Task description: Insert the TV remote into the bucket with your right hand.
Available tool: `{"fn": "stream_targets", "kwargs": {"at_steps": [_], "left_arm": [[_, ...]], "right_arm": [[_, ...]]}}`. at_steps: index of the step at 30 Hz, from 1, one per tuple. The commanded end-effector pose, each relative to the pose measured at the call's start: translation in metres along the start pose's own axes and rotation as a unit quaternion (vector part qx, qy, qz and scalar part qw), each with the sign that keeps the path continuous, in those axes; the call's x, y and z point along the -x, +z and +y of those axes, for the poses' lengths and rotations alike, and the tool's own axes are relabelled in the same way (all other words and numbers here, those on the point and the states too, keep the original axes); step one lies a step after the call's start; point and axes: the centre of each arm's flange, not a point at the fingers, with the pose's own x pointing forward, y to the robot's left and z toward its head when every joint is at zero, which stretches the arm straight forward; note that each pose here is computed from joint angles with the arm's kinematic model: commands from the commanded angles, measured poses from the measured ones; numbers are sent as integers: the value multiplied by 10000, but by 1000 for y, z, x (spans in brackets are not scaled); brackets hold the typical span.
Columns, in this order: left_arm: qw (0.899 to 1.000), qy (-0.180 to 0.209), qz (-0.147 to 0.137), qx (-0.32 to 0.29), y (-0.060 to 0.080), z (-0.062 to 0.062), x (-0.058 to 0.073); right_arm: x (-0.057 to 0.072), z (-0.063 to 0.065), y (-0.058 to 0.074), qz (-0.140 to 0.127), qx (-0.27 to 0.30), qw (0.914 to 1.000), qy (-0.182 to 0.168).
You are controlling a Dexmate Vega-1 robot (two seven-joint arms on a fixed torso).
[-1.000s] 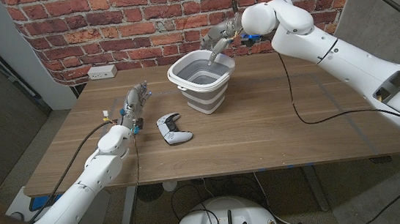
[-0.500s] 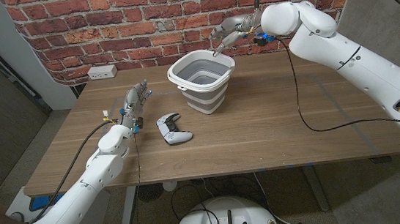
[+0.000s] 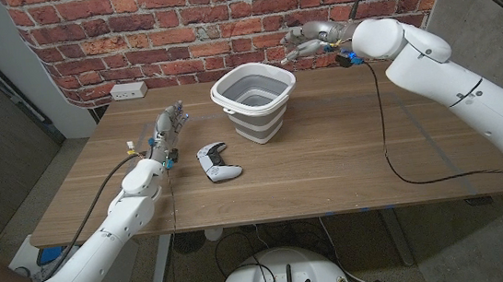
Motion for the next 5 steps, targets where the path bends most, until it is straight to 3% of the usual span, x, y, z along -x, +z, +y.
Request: {"fn": "stream_targets", "kwargs": {"at_steps": [1, 5], "left_arm": [[9999, 26, -130, 37, 1, 4, -4], [9998, -7, -185, 83, 0, 2, -7]], "right_arm": [[22, 19, -47, 169, -1141, 9922, -465], [22, 30, -60, 200, -1550, 9861, -571]]}}
